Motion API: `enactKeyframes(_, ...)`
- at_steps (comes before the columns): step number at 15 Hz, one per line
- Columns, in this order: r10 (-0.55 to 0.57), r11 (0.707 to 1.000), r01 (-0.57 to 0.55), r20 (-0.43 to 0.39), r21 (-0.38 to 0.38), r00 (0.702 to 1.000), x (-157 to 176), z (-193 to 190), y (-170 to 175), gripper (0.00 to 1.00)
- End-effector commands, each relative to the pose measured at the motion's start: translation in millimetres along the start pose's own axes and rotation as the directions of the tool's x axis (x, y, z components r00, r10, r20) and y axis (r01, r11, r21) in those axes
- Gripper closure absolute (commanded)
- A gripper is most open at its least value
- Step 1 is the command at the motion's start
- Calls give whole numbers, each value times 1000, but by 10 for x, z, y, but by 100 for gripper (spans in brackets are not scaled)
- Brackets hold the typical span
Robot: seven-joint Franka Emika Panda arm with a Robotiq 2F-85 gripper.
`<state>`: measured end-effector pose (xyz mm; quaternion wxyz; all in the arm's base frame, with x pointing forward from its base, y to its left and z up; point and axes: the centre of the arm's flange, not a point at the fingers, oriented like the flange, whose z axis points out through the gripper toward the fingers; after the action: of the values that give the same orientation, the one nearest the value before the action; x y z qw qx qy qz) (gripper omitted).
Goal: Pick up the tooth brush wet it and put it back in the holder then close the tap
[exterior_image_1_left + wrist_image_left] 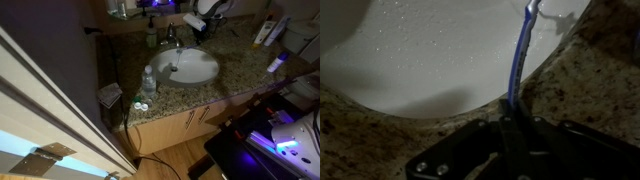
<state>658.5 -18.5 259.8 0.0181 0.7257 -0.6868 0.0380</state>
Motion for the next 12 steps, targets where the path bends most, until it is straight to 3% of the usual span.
enactKeyframes(1, -45, 999, 45, -59, -8, 997, 233, -260, 191, 98)
enactKeyframes(5, -16, 1000, 18, -144, 15, 990, 765, -588, 499, 98)
enactKeyframes(8, 64, 998, -62, -182, 15, 981, 1238, -684, 746, 98)
enactKeyframes(9, 37, 999, -33, -170, 25, 985, 1043, -618, 449, 91)
enactKeyframes(11, 67, 998, -64, -178, 21, 982, 1266, -668, 596, 91)
enactKeyframes(12, 73, 997, -70, -178, 20, 981, 1301, -674, 625, 98)
